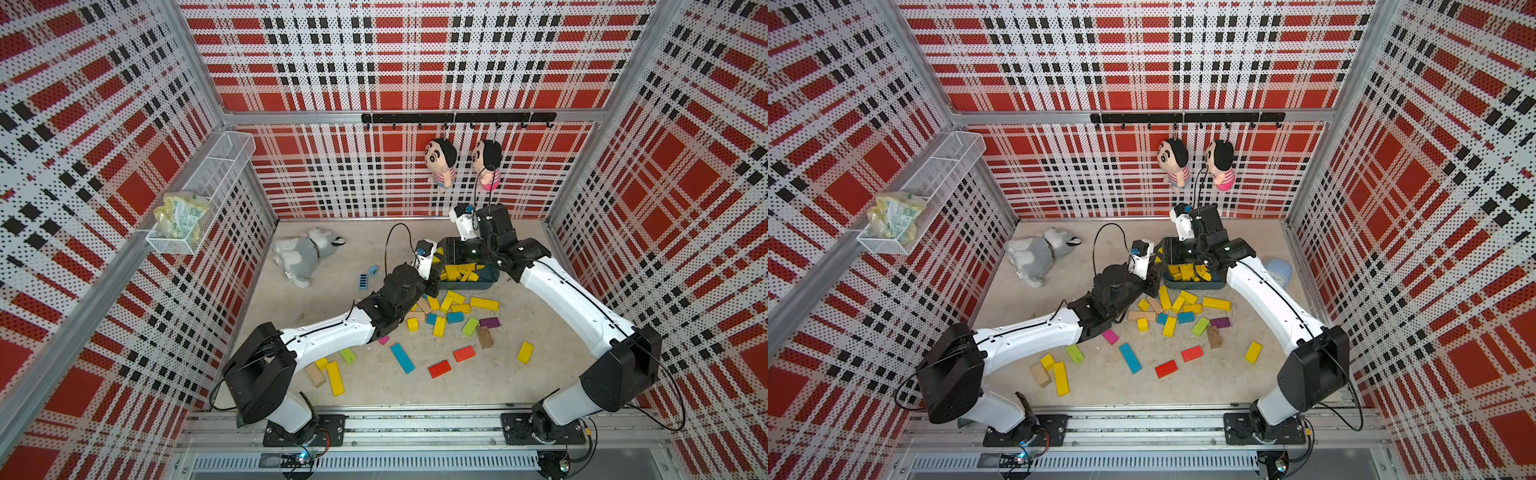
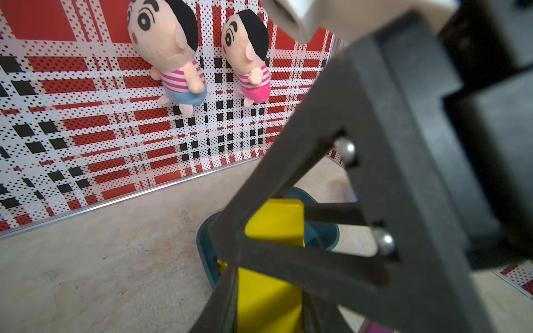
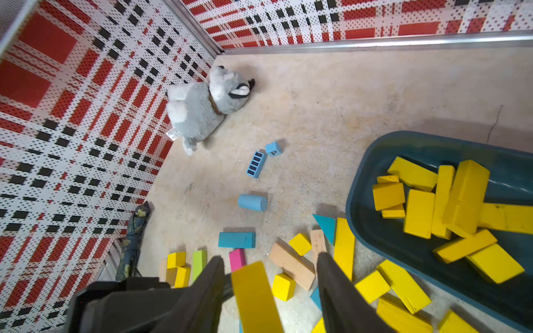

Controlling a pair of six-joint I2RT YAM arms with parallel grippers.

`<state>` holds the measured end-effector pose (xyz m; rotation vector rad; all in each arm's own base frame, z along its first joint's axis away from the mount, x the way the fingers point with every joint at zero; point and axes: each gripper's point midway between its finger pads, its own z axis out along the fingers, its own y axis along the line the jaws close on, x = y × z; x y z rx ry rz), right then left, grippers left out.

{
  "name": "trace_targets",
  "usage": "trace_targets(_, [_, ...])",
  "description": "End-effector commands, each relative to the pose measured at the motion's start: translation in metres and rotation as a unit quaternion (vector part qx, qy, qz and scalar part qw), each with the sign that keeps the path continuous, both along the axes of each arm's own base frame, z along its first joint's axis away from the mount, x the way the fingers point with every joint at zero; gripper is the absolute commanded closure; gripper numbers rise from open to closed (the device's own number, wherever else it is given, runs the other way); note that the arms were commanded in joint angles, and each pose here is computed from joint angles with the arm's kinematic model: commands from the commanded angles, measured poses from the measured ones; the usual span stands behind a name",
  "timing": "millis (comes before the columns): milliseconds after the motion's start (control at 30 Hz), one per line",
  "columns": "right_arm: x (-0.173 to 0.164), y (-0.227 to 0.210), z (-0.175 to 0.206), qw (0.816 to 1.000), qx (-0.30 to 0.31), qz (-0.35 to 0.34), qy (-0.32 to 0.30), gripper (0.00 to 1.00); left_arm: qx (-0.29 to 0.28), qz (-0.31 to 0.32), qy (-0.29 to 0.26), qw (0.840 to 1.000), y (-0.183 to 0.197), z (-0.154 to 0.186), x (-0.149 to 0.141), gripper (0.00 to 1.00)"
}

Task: Pick out the yellow building blocks
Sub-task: Pick up the building block from the center of the board, then place the building block in the storage box.

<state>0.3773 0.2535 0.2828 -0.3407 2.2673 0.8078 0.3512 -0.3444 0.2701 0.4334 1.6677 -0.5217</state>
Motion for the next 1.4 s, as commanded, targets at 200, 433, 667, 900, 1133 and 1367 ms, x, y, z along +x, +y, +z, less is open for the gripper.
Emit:
trace_targets(200, [-0.006,0.005,-0.008,0.999,0.002,0.021,0.025,0.6,-0.007,0.003,-0.027,1.0,-0.001,0.019,0.002,1.0])
trace_targets(433, [-0.003,0.007,-0.009,0.999,0.02,0.013,0.023,0.87,-0.014,0.01,-0.025,1.0,0.0,0.02,0.004,0.94])
trace_targets(667, [0.017,-0.003,-0.013,0.999,0.012,-0.043,0.007,0.98,-0.03,0.082,-0.014,0.996,0.029,0.02,0.015,0.16])
trace_targets(900, [0.067,-0.063,-0.06,0.976,-0.027,-0.21,0.052,0.97,-0.136,0.21,0.045,0.967,0.102,0.009,0.037,0.02])
trace_targets(1133, [0.11,-0.064,-0.113,0.966,-0.088,-0.216,0.11,0.98,-0.253,0.304,0.155,0.905,0.199,-0.06,0.046,0.02])
trace_targets(1367, [0.146,-0.051,-0.142,0.966,-0.07,-0.215,0.129,0.98,-0.193,0.352,0.235,0.885,0.239,-0.105,0.042,0.02])
